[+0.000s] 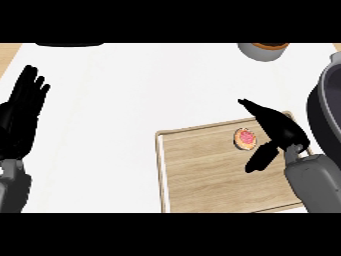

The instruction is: Pick the cupcake from the tray and place it in the pot

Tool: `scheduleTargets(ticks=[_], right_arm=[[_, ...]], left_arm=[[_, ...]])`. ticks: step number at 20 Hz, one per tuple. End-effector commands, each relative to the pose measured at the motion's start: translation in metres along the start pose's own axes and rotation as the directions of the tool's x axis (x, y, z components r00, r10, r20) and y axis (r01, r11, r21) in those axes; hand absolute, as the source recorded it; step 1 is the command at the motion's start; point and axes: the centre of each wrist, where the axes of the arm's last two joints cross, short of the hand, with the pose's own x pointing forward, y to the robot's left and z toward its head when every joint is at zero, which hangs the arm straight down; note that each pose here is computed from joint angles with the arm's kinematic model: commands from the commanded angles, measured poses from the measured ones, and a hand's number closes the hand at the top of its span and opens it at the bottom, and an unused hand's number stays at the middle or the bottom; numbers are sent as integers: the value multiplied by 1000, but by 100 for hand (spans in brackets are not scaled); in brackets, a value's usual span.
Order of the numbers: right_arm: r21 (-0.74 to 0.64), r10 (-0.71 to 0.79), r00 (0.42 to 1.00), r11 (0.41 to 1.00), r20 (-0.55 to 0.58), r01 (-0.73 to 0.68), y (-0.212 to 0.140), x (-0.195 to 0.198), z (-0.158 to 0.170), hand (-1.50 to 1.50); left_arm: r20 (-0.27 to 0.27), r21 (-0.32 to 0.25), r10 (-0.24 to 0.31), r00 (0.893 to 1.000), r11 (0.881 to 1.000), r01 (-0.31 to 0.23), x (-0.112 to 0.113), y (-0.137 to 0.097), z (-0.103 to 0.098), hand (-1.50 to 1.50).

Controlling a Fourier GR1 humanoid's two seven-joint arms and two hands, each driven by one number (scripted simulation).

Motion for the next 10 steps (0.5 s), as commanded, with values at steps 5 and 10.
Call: scheduleTargets(ticks=[5,10], right_arm=[[29,76,995,997,63,-78,23,-8,-13,150],[4,107,986,994,126,-108,20,-6,-22,150]], left_arm=[[11,-9,-14,1000,1000,14,-3,-16,-14,0],[3,-13,-11,1000,1000,11,-15,-18,-9,0]])
